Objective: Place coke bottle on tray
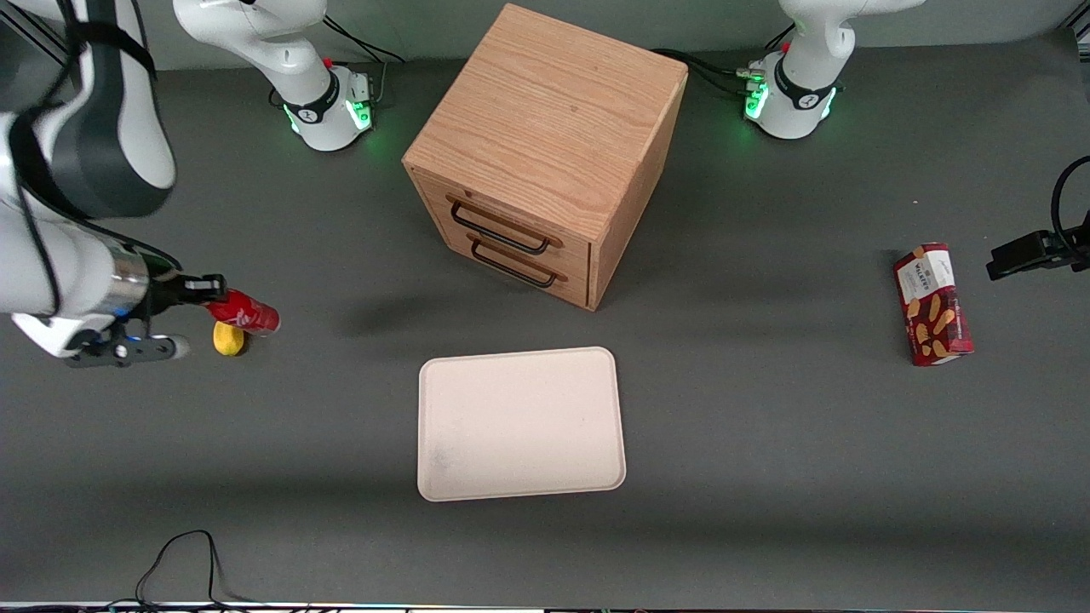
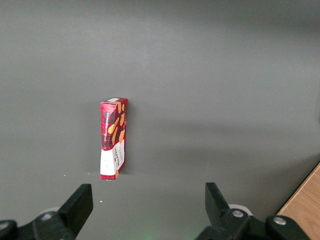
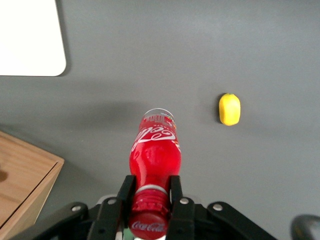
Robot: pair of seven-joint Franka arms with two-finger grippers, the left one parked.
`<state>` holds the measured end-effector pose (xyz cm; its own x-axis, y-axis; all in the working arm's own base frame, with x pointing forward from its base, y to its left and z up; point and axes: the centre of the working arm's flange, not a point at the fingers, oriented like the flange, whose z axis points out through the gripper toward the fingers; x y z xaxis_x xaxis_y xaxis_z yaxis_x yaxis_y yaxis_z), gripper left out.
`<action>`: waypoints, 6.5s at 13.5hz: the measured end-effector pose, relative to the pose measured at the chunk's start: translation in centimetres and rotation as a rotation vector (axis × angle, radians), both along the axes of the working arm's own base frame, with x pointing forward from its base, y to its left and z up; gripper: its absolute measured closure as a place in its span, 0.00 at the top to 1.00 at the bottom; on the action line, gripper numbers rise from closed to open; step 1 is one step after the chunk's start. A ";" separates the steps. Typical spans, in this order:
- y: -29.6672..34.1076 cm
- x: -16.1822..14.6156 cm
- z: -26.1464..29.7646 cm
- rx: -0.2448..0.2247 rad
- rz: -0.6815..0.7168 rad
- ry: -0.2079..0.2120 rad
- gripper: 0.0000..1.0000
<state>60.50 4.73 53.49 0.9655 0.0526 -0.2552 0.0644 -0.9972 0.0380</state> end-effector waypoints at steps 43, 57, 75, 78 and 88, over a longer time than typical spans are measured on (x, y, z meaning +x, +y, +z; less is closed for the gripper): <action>24.0 13.8 -21.6 0.093 -0.172 -0.281 0.35; 24.1 14.1 -22.4 0.095 -0.218 -0.295 1.00; 15.6 3.7 -8.3 0.003 -0.158 -0.118 1.00; 10.9 0.2 -6.3 0.013 -0.089 -0.102 1.00; 0.3 -9.9 0.8 0.074 -0.085 -0.145 1.00</action>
